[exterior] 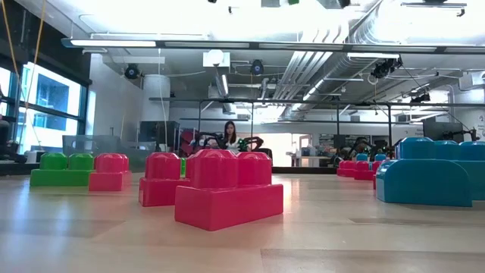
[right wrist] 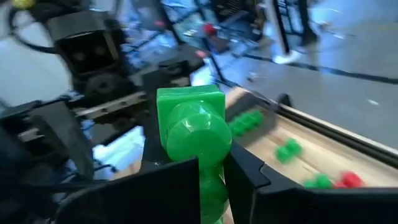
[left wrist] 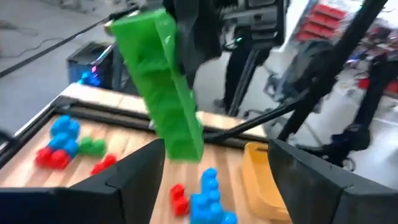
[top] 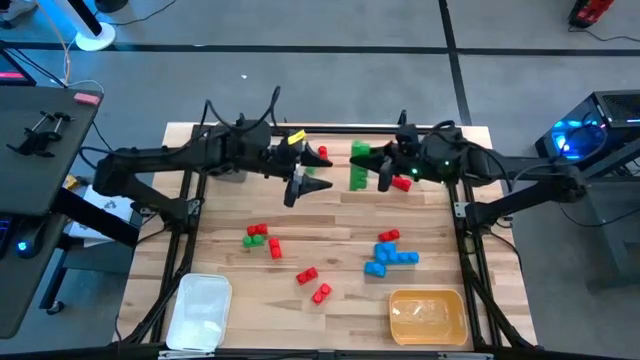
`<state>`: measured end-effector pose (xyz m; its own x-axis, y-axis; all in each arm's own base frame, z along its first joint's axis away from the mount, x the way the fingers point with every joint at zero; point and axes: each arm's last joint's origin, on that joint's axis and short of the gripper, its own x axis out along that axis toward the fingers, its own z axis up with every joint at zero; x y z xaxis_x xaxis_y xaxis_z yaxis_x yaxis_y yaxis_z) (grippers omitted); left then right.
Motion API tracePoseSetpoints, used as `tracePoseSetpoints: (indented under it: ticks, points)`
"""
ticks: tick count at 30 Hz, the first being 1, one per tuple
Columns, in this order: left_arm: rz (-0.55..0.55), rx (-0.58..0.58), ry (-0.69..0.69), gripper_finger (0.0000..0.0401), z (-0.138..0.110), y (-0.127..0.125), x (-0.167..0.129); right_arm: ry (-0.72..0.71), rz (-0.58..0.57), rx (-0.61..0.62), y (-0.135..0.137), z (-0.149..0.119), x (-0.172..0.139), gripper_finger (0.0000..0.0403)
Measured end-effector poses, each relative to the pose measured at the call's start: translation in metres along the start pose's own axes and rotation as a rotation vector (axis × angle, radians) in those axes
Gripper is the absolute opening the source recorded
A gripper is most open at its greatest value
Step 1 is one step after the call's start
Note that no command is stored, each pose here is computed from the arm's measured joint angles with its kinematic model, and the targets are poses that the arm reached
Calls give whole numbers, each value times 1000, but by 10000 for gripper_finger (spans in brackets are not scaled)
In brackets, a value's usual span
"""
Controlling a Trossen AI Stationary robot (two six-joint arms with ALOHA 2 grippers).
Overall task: Sort blocks
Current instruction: Put the green game piece into the black bin
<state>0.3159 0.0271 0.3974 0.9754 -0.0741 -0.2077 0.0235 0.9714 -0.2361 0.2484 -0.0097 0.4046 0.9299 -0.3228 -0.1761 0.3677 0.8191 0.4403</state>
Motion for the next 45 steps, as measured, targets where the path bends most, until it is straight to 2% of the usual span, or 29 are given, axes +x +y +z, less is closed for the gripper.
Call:
tracePoseSetpoints:
  ticks: [4, 8, 14, 22, 28, 40, 45]
  points:
    - [12, 1, -13, 287, 4, 1, 5, -22, 84, -17, 5, 3, 4, 13]
    - [75, -1, -12, 288, 3, 4, 7, -41, 164, -27, 9, 7, 3, 13]
    - [91, -42, -53, 288, 2, 6, 17, -57, 217, -74, 11, 9, 2, 13]
    - [-53, -132, -116, 288, 3, 6, 34, -61, 244, -100, 11, 11, 2, 13]
    - [-78, -136, -102, 288, 1, 6, 36, -57, 255, -123, 11, 11, 2, 13]
    - [-39, -122, -88, 288, 16, 16, 0, -60, 261, -148, 11, 11, 2, 13]
    - [-71, -131, -84, 288, 12, 9, 10, -106, 284, -140, 14, 15, 2, 13]
